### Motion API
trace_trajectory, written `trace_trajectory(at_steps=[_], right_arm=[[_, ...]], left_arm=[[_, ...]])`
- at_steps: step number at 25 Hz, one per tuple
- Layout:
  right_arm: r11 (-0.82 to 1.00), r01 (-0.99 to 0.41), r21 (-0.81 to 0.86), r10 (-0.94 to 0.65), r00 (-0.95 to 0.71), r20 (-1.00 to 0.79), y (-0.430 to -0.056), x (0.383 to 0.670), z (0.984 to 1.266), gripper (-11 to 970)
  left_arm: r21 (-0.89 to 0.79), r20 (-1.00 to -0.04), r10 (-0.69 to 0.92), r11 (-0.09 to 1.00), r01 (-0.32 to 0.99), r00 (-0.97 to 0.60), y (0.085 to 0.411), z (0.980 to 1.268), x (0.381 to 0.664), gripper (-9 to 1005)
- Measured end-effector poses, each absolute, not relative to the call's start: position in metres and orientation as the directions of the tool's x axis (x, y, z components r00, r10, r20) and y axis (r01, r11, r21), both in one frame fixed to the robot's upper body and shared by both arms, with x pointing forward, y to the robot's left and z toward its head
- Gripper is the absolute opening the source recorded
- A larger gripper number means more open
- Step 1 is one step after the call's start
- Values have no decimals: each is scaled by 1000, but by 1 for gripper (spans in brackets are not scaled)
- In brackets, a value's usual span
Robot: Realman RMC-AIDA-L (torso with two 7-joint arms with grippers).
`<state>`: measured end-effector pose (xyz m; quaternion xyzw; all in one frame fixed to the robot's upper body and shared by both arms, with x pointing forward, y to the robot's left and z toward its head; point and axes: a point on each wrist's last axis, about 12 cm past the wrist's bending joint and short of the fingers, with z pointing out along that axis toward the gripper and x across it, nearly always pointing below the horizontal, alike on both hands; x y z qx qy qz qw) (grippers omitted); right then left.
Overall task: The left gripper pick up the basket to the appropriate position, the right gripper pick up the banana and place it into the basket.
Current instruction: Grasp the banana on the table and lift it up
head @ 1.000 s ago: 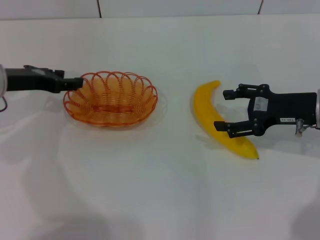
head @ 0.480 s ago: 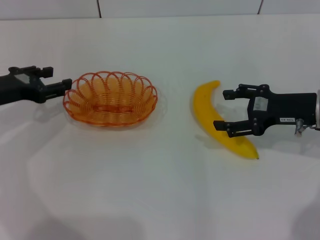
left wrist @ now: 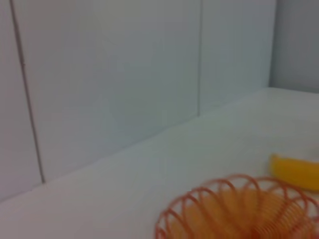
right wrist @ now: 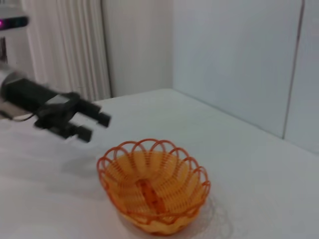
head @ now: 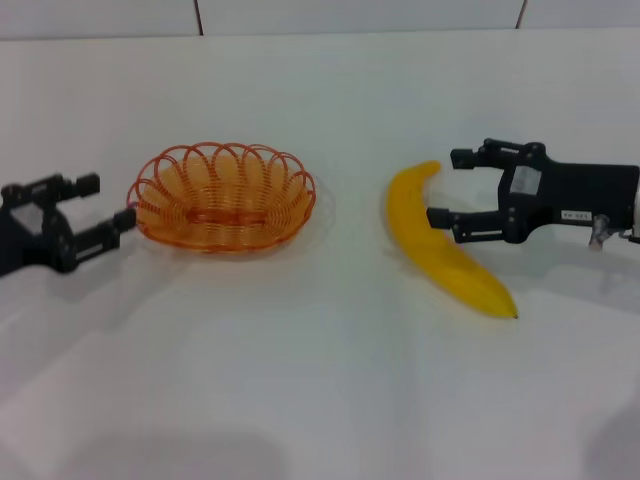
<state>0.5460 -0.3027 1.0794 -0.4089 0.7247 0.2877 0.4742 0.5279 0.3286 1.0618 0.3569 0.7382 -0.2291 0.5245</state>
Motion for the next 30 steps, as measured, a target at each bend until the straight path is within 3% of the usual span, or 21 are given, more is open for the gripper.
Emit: trace_trajectory(at_steps=[12, 22, 30], right_arm=[[499, -866, -25, -387, -197, -901, -302, 550, 1103, 904], [468, -884, -24, -555, -273, -786, -255, 542, 1137, 904], [467, -884, 8, -665, -357, -656, -236, 537, 1134, 904]], left_arm=[[59, -930, 314, 636, 769, -189, 332, 1044, 511, 662], [76, -921, 334, 658, 749, -200, 336, 1040, 511, 662], [91, -925, 334, 659, 747, -183, 332, 1035, 510, 662]])
